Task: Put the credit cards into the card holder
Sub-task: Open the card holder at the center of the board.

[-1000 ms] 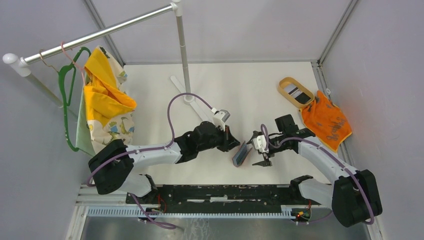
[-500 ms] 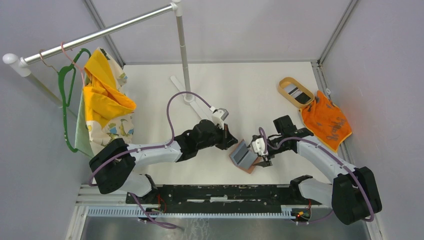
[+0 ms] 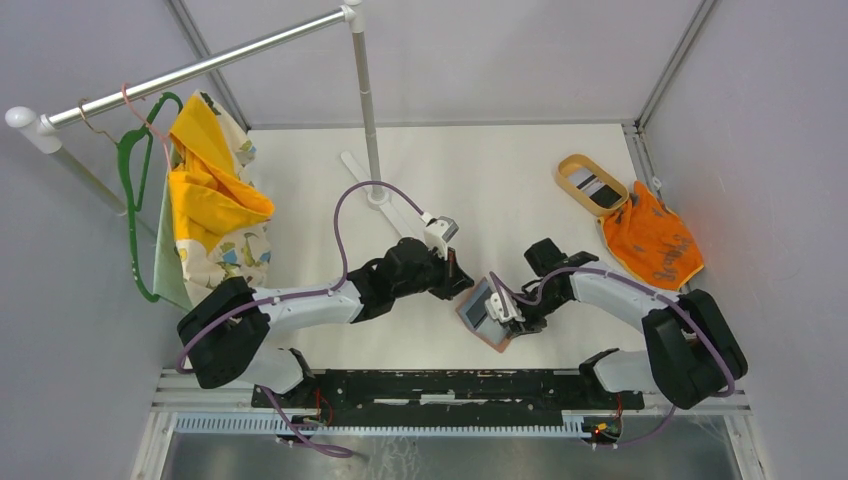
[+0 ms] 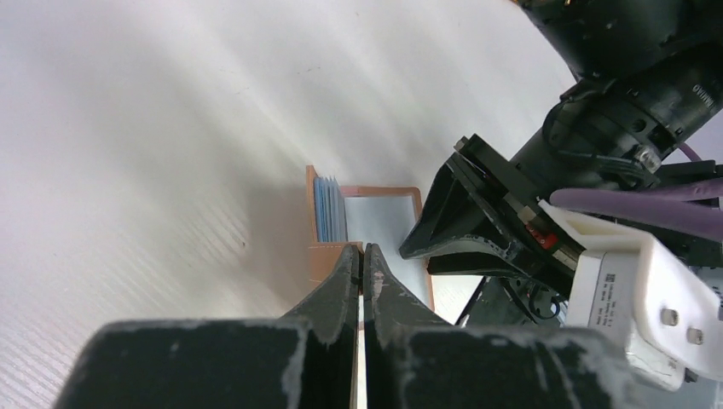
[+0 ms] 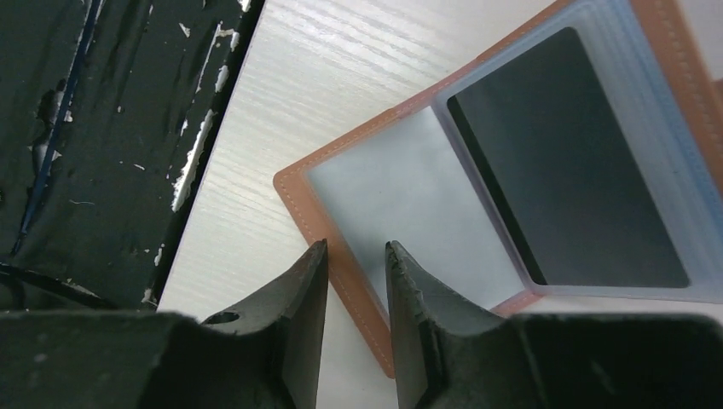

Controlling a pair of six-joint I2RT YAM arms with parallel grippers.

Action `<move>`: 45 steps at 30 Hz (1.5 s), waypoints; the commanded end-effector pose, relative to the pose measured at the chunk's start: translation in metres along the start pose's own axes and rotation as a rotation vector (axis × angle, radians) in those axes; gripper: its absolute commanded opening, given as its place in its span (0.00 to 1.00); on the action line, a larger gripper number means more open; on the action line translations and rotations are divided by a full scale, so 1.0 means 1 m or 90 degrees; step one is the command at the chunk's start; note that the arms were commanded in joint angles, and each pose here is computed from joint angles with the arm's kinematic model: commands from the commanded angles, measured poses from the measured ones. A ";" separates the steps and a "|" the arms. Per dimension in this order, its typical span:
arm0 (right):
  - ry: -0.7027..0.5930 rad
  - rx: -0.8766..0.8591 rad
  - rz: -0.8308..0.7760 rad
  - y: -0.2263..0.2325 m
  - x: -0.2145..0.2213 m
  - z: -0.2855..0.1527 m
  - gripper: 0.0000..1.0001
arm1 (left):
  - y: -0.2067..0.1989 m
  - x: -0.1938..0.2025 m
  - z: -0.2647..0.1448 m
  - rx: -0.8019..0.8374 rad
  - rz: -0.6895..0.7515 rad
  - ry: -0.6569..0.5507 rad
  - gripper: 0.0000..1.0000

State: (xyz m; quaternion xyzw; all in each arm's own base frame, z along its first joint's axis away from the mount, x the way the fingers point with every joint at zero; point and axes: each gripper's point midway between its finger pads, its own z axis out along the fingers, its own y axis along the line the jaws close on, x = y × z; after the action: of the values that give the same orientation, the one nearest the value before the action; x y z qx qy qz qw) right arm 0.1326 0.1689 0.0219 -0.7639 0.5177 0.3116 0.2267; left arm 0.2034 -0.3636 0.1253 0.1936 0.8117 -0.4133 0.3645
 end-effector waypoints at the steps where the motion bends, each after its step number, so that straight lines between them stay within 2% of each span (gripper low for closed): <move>1: -0.019 0.002 -0.024 -0.017 -0.026 -0.016 0.40 | -0.022 -0.025 -0.006 0.057 0.043 -0.035 0.02; 4: -0.057 0.032 -0.055 -0.023 -0.045 -0.025 0.58 | -0.038 -0.023 -0.008 0.111 0.049 -0.024 0.02; 6: -0.070 0.056 -0.066 -0.027 -0.050 -0.031 0.65 | -0.044 -0.023 -0.010 0.133 0.052 -0.021 0.02; 12: -0.101 0.142 -0.117 -0.038 -0.057 -0.043 0.73 | -0.059 -0.026 -0.013 0.182 0.051 -0.021 0.02; 19: -0.089 0.146 -0.135 -0.033 -0.043 -0.031 0.70 | -0.065 -0.029 -0.008 0.203 0.055 -0.013 0.02; 25: -0.027 0.173 -0.157 -0.036 -0.020 -0.026 0.66 | -0.045 -0.026 -0.001 0.172 0.040 -0.003 0.02; 27: -0.030 0.177 -0.157 -0.037 -0.022 -0.027 0.66 | -0.034 -0.025 0.001 0.151 0.036 0.001 0.02; 31: -0.055 0.173 -0.161 -0.036 -0.030 -0.027 0.67 | 0.000 -0.020 0.008 0.053 0.032 0.014 0.02; 36: -0.042 0.176 -0.176 -0.036 -0.022 -0.019 0.66 | 0.048 -0.012 0.016 -0.087 0.023 0.033 0.02; 45: -0.010 0.197 -0.180 -0.047 -0.016 -0.013 0.59 | 0.097 0.002 0.015 -0.247 0.027 0.065 0.02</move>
State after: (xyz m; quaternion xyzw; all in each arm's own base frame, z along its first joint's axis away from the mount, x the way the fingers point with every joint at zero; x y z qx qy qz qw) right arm 0.1593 0.1827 0.0392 -0.7833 0.4457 0.2258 0.3700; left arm 0.2460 -0.3316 0.0696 0.1652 0.8802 -0.2941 0.3340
